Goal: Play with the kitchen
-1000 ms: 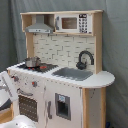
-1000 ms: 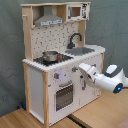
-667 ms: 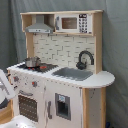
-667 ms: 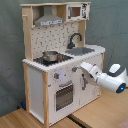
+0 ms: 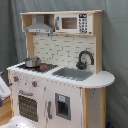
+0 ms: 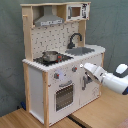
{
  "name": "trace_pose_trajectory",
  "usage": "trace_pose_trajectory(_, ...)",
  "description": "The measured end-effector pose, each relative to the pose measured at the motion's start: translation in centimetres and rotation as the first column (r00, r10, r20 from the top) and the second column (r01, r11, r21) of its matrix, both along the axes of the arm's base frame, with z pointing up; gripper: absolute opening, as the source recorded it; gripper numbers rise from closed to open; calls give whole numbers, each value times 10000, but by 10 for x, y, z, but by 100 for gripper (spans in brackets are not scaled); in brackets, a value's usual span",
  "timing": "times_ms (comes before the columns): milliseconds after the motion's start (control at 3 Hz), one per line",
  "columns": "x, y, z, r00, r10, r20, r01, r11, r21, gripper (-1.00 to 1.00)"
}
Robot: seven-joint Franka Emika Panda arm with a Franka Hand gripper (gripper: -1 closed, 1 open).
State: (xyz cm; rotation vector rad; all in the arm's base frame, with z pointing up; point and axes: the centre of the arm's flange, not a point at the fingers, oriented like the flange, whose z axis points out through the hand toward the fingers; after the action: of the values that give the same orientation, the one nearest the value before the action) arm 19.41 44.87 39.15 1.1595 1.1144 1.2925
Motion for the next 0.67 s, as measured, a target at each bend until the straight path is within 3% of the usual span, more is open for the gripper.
trace_pose_trajectory(333,-17,5,5,9997,9,238,10,9968,-800,100)
trace_pose_trajectory(667,-31,9,8,9990,-16,439,96,9832,-1822,100)
